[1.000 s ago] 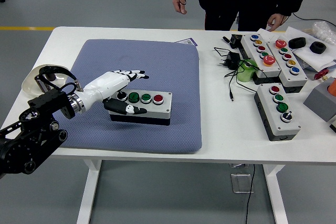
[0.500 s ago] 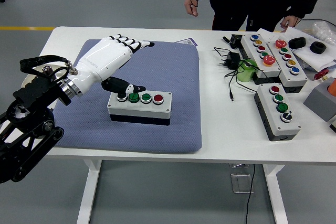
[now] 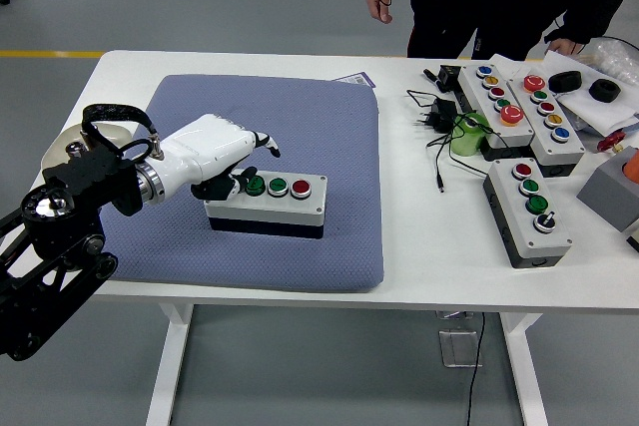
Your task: Pick up the button,place it on the desk,press the button,press the button
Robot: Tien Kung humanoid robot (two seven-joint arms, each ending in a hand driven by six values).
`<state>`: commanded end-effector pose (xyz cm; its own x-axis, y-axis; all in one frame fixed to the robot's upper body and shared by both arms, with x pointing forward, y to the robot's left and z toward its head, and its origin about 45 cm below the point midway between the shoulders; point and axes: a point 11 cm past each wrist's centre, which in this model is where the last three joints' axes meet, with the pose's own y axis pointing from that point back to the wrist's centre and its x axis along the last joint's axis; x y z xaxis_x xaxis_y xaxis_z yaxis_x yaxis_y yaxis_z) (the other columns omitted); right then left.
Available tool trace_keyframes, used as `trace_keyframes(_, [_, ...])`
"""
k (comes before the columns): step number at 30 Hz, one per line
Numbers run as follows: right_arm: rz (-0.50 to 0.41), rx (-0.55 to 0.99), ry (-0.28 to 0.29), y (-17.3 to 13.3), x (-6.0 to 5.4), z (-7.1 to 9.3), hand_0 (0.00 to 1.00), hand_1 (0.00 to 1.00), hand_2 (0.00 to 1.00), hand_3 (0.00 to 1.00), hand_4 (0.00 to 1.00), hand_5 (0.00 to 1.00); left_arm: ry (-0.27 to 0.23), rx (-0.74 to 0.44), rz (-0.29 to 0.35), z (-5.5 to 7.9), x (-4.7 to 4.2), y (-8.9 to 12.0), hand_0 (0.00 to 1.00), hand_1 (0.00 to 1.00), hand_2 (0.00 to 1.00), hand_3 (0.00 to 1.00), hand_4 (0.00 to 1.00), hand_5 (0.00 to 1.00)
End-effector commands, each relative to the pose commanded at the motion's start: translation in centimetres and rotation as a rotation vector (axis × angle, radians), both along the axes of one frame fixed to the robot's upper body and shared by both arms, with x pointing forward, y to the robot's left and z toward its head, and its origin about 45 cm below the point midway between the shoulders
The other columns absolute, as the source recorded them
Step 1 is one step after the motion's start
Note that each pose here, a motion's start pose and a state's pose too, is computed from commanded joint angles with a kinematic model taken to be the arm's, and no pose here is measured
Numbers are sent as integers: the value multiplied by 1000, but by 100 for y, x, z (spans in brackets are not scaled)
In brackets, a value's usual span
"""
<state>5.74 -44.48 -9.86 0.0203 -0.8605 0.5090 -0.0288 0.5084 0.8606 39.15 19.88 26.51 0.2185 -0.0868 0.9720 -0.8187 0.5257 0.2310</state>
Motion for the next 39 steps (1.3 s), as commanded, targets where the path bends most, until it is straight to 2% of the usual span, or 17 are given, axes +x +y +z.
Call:
trace_keyframes(17, [0,3,-3,6,10,-1,750,704,715,584,182,135,53,55,-11,-149,-35,-1,2,25,117,763,2,2])
trace_keyframes(28, [-1,4,-10,8,41,2,750,704,715,583,182,137,53,65,-23,-141,-27,-29,2,23,115,754,2,2])
trace_keyframes(39, [-2,3,-12,3,48,5,750,704,715,584,182,137,102,102,-39,-287,-56,-63,2,16,110,733,2,2])
